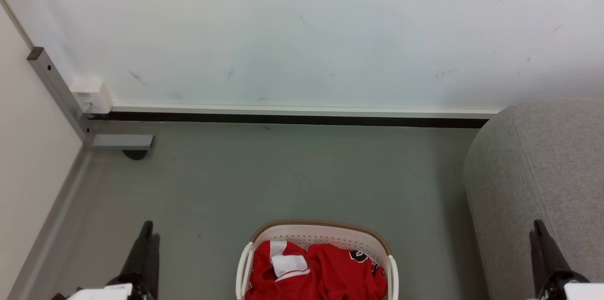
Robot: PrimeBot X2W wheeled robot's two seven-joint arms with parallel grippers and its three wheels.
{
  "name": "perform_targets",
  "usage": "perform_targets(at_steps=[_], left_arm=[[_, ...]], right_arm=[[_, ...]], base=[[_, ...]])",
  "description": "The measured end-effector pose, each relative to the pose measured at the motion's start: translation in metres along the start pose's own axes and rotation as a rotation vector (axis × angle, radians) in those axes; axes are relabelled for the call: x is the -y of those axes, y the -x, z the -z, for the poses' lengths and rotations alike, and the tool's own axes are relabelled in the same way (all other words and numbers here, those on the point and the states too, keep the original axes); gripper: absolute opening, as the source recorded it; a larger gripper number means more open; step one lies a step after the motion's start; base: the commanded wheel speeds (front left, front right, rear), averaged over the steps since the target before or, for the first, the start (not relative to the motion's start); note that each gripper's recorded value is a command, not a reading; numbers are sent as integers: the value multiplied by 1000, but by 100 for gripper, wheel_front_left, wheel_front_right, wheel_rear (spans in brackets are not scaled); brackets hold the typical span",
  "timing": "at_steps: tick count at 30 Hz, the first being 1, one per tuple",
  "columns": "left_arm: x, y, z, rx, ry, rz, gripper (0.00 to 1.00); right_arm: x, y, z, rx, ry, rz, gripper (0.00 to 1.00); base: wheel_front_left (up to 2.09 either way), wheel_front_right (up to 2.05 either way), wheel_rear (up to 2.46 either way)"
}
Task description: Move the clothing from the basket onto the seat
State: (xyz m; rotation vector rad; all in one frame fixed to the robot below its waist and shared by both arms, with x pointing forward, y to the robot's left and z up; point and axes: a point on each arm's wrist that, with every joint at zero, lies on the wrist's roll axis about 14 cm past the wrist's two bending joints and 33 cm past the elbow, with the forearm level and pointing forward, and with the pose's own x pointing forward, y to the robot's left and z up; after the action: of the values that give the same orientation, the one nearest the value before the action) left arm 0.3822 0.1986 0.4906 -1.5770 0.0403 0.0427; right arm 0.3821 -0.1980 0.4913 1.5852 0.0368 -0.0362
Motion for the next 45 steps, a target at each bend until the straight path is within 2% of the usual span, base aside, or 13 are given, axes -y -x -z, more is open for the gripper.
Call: perform_targets(at_steps=[3,11,20,26,36,45], left_arm=[[-8,4,1,7,3,-24,100],[3,2,3,19,-39,10,100],[16,-1,10,13,-232,46,100],[21,-3,13,18,-370,53,100],[20,-1,21,12,-619,37,100],[26,-1,25,26,-792,60,100]], right_arm=[[8,4,2,4,-6,22,100],[-2,4,7,7,30,-9,100],[-11,4,11,13,161,-35,100],[-16,8,9,25,287,-50,100],[-26,9,13,20,591,-86,100],[-28,13,15,27,766,-100,100]], base=[[0,0,0],[0,0,0],[0,0,0],[0,0,0],[0,0,0],[0,0,0]])
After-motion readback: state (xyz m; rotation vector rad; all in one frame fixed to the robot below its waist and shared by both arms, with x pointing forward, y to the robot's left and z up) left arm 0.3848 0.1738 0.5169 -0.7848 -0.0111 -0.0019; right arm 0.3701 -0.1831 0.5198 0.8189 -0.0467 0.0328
